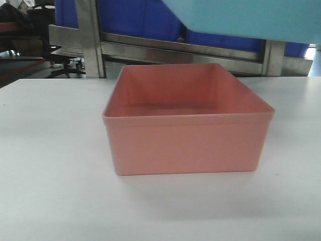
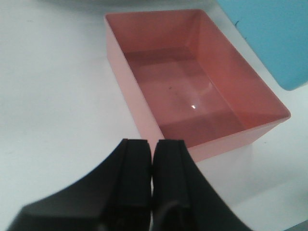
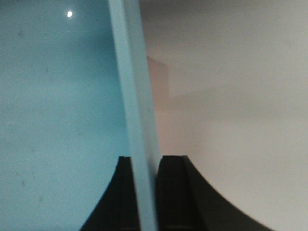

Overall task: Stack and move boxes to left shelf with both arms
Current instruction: 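Grip the light-blue bin wall with the right gripper and lift it, then lower the light-blue bin into the pink bin with the right gripper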

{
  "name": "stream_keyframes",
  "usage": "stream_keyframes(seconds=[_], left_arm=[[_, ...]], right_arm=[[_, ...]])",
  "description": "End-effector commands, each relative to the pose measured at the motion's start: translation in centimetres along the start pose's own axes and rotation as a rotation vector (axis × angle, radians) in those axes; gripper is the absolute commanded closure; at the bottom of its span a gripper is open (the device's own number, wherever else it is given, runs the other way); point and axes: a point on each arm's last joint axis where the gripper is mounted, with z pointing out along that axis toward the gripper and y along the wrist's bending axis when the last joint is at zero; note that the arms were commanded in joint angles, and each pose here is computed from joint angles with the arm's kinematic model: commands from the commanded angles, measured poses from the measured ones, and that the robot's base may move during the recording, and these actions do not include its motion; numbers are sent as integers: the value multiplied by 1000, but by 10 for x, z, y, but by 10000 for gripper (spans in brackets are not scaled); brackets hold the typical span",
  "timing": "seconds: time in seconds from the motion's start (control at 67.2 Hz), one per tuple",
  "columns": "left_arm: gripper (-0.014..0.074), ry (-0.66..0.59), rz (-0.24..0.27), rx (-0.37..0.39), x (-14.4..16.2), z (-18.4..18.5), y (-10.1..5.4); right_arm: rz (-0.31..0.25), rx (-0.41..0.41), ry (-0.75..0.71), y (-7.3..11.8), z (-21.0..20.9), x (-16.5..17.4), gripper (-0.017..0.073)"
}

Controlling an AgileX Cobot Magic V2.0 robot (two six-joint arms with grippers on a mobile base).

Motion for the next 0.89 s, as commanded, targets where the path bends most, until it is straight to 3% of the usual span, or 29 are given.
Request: stream_keyframes(seconds=[0.0,0.134,0.342,0.58,0.878], left_arm=[[596,-109,-3,37,-16,-7,-5],[596,-109,-3,37,-16,-7,-5],[596,-109,-5,38,-16,-7,-5],[596,-109,-5,38,-16,-7,-5],[596,-109,-5,38,-16,-7,-5]], right_arm=[[40,-62,-161,36,-30,-10,504],[66,-20,-132,60,-13,-2,504],[87,2,-94,80,13,6,504],[76,10,-21,85,45,13,504],[74,23,11,83,56,16,504]])
